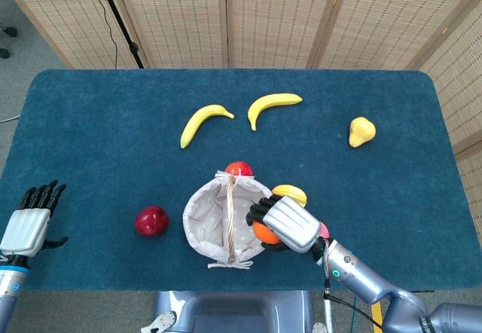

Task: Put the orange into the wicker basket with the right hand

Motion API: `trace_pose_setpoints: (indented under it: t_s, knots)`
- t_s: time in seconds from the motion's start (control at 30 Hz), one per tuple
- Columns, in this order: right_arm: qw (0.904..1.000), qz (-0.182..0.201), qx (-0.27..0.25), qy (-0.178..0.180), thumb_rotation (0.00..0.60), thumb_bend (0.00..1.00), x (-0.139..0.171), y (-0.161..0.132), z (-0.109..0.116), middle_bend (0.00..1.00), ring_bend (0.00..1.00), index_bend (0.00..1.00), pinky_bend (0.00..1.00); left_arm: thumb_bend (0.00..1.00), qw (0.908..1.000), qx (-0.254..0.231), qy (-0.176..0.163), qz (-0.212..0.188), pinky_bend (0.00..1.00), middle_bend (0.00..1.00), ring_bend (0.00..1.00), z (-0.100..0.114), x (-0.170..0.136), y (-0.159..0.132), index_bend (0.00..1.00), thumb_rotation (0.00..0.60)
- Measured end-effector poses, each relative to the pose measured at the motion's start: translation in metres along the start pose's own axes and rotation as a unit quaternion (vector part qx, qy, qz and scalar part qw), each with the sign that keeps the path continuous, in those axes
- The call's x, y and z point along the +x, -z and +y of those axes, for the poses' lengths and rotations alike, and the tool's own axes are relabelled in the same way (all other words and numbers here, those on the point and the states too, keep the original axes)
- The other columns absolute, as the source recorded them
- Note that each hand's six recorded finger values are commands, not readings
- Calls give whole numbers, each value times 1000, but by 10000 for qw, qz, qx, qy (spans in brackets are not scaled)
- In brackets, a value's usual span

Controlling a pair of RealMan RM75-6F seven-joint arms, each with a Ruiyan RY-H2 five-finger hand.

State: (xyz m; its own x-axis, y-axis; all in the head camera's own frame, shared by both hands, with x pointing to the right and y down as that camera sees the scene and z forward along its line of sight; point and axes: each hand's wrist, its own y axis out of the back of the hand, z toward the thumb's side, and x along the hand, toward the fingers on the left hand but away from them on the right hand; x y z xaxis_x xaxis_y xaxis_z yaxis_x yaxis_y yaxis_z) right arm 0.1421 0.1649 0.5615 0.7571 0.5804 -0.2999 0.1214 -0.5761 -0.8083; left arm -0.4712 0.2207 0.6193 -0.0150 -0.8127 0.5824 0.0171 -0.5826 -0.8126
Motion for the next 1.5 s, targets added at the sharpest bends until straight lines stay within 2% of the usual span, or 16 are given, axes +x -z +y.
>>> trace_pose_setpoints:
  t_s: [0.07, 0.17, 0.27, 0.37, 0.47, 0.67, 0.77, 0.87, 1.03, 1.13, 1.37, 1.5]
  knots:
    - [10000, 45, -39, -22, 600, 118, -5, -2, -2, 373, 443, 463, 491, 0, 10000, -6, -1, 2, 0, 0, 0, 0, 0, 0, 0, 600]
    - [9999, 68, -76, -101, 600, 7, -12, -3, -8, 228, 280, 334, 340, 0, 10000, -27, -13, 11, 0, 0, 0, 1, 0, 1, 0, 600]
    - [9998, 47, -114, -159, 600, 0, -17, -2, -11, 112, 142, 228, 215, 0, 10000, -38, -11, 6, 0, 0, 0, 2, 0, 1, 0, 600]
    - [9998, 38, -94, -197, 600, 0, -17, -1, -11, 51, 64, 183, 130, 0, 10000, -49, -6, -1, 0, 0, 0, 2, 0, 1, 0, 600]
    - [9997, 27, -79, -245, 600, 0, -16, 0, -12, 28, 41, 166, 101, 0, 10000, -63, -5, -7, 0, 0, 0, 2, -1, 1, 0, 600]
    - [9995, -42, 36, -296, 600, 0, -13, 7, -9, 30, 43, 165, 109, 0, 10000, -71, -2, -16, 0, 0, 0, 2, -1, 0, 0, 600]
    - [9992, -225, 175, -285, 600, 0, -8, 19, -3, 38, 46, 179, 124, 0, 10000, -74, -25, -11, 0, 0, 0, 3, -1, 1, 0, 600]
    - [9963, -732, 404, -202, 600, 0, 9, 50, 11, 43, 48, 186, 127, 0, 10000, -76, -36, -24, 0, 0, 0, 4, -2, 0, 0, 600]
    - [9845, -1656, 581, -1, 600, 0, 43, 105, 40, 49, 54, 191, 129, 0, 10000, -62, -54, -55, 0, 0, 0, 5, -4, -2, 0, 600]
    - [9773, -2018, 635, 80, 600, 0, 60, 127, 48, 55, 60, 196, 134, 0, 9999, -48, -80, -68, 0, 0, 0, 7, -4, -3, 0, 600]
    - [9630, -2603, 693, 70, 600, 0, 105, 153, 44, 63, 71, 211, 139, 0, 9998, -39, -212, -42, 0, 0, 0, 14, -7, -1, 0, 600]
    - [9478, -3092, 767, 142, 600, 0, 148, 167, 39, 66, 72, 219, 139, 0, 9995, -40, -310, -21, 0, 0, 0, 20, -10, 1, 0, 600]
